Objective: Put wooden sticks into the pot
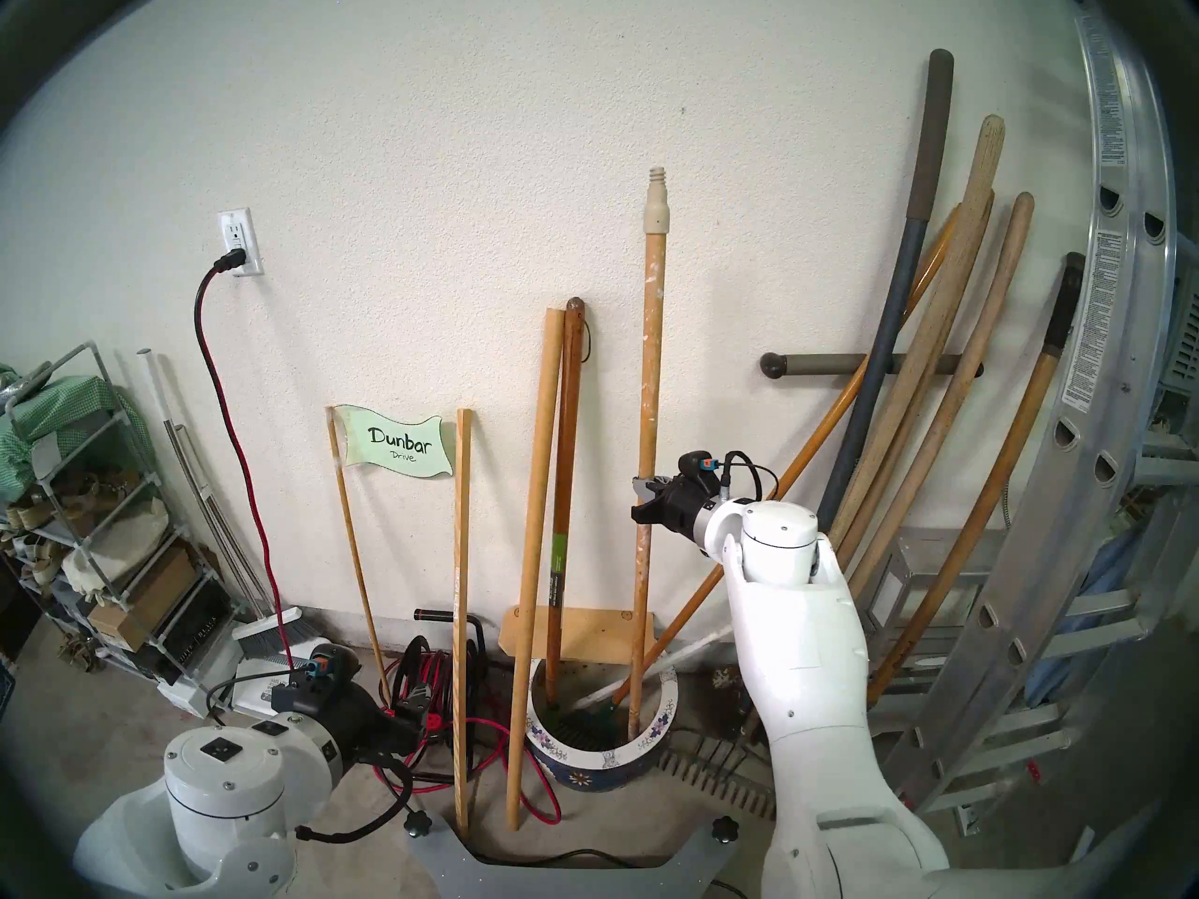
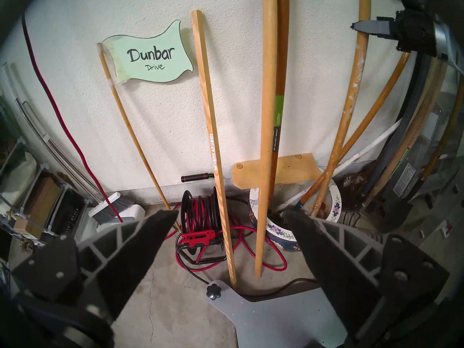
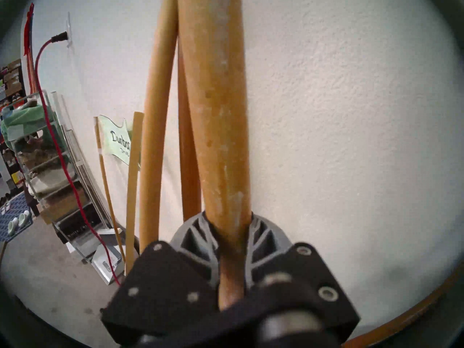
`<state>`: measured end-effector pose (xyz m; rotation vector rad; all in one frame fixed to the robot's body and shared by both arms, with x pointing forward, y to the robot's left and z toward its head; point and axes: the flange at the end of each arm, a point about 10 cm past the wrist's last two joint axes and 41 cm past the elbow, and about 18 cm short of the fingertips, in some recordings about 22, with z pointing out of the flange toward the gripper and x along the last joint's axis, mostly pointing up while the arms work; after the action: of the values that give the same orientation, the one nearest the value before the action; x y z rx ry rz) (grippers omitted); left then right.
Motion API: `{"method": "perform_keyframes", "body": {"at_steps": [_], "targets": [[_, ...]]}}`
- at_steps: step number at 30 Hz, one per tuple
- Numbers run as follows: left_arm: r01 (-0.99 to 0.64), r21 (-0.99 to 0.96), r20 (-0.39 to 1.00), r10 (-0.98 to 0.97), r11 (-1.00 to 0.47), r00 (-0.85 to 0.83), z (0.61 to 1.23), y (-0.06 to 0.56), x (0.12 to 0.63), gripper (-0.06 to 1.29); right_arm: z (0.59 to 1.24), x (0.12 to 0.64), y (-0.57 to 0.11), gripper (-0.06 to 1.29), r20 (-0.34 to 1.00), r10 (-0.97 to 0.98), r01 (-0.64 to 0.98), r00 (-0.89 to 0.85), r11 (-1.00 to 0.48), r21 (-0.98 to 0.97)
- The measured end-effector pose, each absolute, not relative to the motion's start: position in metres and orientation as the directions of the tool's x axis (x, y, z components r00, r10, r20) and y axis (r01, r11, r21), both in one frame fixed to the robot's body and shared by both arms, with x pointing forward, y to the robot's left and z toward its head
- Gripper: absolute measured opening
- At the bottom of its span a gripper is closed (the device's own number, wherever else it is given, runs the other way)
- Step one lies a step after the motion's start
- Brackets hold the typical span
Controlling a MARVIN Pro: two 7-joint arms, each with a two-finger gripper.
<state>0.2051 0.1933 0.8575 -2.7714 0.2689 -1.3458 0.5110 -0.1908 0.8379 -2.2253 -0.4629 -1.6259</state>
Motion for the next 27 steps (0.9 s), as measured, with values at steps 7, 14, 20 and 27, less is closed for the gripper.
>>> {"method": "perform_keyframes", "body": {"at_steps": [7,14,20,27], "targets": [[-0.153,-0.138,0.778,-0.203,-0.978,0.594,0.858,0.194,0.205,1.19,0.825,0.531,-0.190,0.12,0.946,0.037,0.404,0.323,-0.909,-0.102],[-0.165,-0.150,0.784,-0.219,-0.975,0.580,0.858,0.194,0.204,1.19,0.822,0.554,-0.194,0.12,0.938,-0.006,0.351,0.347,-0.926,-0.136],[-0.171,-0.154,0.788,-0.226,-0.973,0.573,0.858,0.194,0.204,1.19,0.821,0.568,-0.194,0.12,0.931,-0.017,0.324,0.364,-0.935,-0.144],[-0.174,-0.160,0.793,-0.231,-0.972,0.563,0.858,0.195,0.204,1.19,0.819,0.583,-0.192,0.12,0.926,-0.015,0.303,0.376,-0.943,-0.138]]}}
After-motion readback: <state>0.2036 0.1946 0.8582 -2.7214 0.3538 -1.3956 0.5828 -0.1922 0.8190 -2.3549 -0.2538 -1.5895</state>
